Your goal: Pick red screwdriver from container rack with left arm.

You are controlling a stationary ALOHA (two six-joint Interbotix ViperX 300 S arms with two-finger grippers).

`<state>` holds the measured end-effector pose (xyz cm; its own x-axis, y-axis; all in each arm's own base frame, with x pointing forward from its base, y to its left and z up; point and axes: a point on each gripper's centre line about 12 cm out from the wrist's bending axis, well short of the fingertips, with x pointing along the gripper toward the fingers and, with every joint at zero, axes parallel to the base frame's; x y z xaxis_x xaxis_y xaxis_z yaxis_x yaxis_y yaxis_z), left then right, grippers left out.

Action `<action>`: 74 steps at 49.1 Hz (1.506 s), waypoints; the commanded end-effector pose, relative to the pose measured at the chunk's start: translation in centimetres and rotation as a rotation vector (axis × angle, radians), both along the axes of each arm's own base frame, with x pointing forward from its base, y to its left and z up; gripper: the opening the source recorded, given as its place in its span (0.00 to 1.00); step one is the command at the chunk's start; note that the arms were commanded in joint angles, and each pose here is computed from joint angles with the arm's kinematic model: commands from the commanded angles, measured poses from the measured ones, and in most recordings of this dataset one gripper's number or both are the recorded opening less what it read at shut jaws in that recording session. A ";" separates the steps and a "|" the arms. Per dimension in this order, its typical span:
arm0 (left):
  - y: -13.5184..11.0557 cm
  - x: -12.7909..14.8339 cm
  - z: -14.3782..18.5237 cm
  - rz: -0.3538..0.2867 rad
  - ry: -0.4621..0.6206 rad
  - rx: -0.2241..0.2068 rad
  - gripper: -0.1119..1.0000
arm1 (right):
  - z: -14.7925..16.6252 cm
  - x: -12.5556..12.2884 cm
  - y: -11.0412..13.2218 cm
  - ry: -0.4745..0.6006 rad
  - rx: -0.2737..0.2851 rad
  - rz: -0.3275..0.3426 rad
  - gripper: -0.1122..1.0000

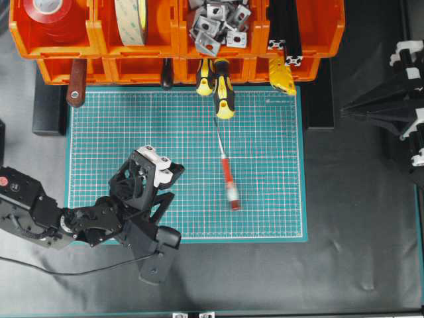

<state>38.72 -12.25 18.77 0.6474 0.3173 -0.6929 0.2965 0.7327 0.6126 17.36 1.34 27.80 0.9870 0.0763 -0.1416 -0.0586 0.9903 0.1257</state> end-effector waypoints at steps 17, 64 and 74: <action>0.5 -3.8 6.7 0.262 -0.270 -0.393 0.77 | 1.0 0.3 0.0 -0.016 0.006 -0.003 0.10; 8.4 -21.2 14.2 0.230 -0.645 -0.925 0.77 | 0.2 0.0 -0.1 -0.003 0.002 -0.005 0.10; 9.5 -22.6 14.9 0.191 -0.698 -0.919 0.77 | -0.2 0.0 -0.3 0.006 0.001 -0.015 0.10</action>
